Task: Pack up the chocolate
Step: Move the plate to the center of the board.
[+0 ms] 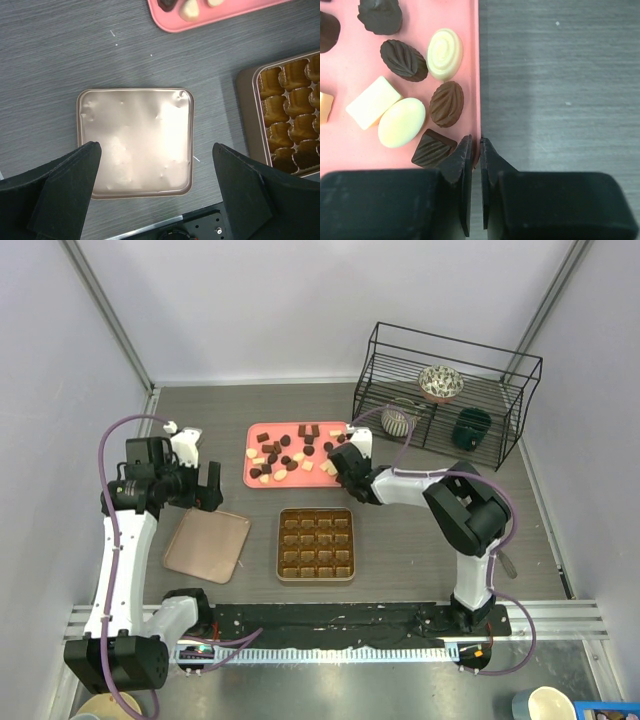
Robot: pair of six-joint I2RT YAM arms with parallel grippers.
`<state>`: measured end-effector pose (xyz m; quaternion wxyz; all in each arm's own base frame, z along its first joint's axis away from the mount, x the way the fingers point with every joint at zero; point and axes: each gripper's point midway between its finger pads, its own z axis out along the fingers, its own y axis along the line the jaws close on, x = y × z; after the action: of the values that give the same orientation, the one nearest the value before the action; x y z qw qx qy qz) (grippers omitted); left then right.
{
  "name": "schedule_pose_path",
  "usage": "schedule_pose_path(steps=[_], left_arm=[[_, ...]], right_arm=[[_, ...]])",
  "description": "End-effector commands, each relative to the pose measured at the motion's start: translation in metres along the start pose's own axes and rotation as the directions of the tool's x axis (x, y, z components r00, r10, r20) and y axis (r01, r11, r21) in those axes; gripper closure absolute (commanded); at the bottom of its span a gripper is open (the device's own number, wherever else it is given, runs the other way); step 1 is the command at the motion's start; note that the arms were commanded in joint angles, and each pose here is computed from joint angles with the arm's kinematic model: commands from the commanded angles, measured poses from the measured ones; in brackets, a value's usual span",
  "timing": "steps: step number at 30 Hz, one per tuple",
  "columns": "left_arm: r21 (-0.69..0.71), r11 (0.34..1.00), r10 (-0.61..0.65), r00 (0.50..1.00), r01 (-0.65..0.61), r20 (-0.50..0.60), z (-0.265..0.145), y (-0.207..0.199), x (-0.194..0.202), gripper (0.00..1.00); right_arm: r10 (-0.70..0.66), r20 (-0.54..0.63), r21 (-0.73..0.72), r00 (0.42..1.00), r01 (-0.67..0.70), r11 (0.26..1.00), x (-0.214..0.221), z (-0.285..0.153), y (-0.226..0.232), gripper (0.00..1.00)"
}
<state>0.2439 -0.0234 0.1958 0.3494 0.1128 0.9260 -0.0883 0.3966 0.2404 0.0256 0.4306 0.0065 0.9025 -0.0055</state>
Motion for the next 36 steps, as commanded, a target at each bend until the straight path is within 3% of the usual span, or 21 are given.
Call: schedule_pose_path(steps=[1, 10, 23, 25, 26, 29, 32, 36], left_arm=[[0.000, 1.000, 0.031, 0.999, -0.031, 0.036, -0.011, -0.001, -0.007, 0.00], [0.030, 0.999, 0.031, 0.999, -0.032, 0.028, -0.009, -0.006, -0.005, 0.00], [0.081, 0.994, 0.068, 0.998, -0.068, 0.006, -0.014, -0.016, 0.006, 0.00], [0.086, 0.994, 0.073, 0.997, -0.074, 0.006, -0.015, -0.017, 0.007, 0.00], [0.089, 0.993, 0.073, 0.997, -0.074, 0.004, -0.014, -0.018, 0.007, 0.00], [0.099, 0.993, 0.072, 0.997, -0.072, 0.003, -0.014, -0.019, 0.008, 0.00], [0.096, 0.992, 0.080, 0.997, -0.080, -0.002, -0.015, -0.019, 0.009, 0.00], [0.097, 0.991, 0.091, 0.996, -0.091, 0.010, -0.015, -0.019, 0.008, 0.00]], right_arm=[[-0.093, -0.160, 0.070, 0.983, 0.105, 0.992, 0.061, -0.023, -0.039, 0.92], [-0.053, -0.171, 0.117, 0.984, 0.074, 0.990, 0.084, -0.065, -0.061, 0.94], [-0.020, -0.170, 0.143, 0.985, 0.045, 0.989, 0.087, -0.093, -0.087, 0.91], [-0.017, -0.166, 0.140, 0.986, 0.041, 0.989, 0.082, -0.094, -0.086, 0.80], [-0.011, -0.156, 0.137, 0.988, 0.033, 0.990, 0.077, -0.096, -0.085, 0.64], [0.009, -0.138, 0.150, 0.990, 0.012, 0.989, 0.059, -0.102, -0.088, 0.35], [0.074, -0.087, 0.182, 0.993, -0.058, 0.982, 0.025, -0.115, -0.103, 0.25], [0.187, -0.092, 0.324, 0.978, -0.149, 0.934, 0.004, -0.128, -0.160, 0.24]])
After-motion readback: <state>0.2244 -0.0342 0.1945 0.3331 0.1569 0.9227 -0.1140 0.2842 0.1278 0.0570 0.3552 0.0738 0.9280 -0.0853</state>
